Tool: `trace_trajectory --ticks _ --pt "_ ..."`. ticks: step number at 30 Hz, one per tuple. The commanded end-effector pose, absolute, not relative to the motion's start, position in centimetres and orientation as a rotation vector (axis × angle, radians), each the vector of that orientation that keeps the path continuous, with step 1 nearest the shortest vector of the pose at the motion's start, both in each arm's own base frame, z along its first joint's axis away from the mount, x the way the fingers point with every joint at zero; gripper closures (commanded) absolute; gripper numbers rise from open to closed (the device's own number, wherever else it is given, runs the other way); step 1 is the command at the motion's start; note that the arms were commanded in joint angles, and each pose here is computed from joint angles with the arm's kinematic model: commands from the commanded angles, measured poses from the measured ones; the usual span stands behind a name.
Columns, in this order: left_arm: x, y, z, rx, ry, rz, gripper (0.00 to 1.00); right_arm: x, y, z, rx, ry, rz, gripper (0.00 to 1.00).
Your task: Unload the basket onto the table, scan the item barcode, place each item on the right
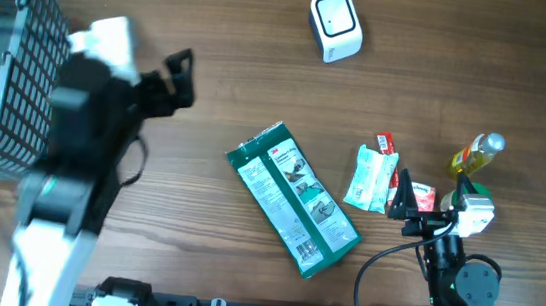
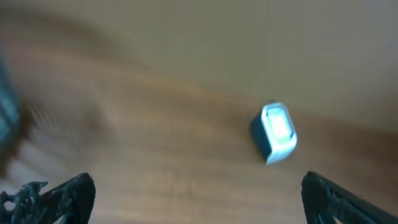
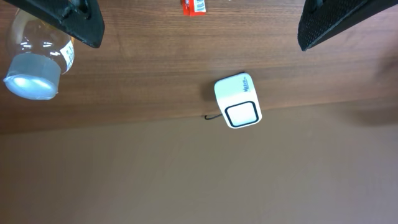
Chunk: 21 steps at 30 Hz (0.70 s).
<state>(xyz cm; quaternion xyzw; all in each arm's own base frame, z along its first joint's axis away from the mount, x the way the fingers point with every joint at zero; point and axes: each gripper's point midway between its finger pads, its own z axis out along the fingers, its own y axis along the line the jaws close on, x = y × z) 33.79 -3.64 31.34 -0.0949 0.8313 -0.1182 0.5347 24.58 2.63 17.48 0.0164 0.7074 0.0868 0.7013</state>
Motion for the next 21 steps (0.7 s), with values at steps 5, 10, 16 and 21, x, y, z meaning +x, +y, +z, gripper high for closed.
trace_trajectory --ticks 5,10,16,21 --pt "18.2 2.4 36.9 -0.354 1.727 -0.101 0.00 24.5 2.8 17.7 0.038 1.566 0.214 0.00" --pt "14.8 2.2 35.1 -0.367 1.741 -0.097 0.00 24.5 2.8 17.7 0.038 1.566 0.214 0.00" --pt "13.3 1.6 31.8 -0.333 1.701 -0.128 0.00 24.5 2.8 17.7 0.038 1.566 0.214 0.00" --pt "15.1 1.4 30.8 -0.326 1.580 -0.184 0.00 24.5 2.8 17.7 0.038 1.566 0.214 0.00"
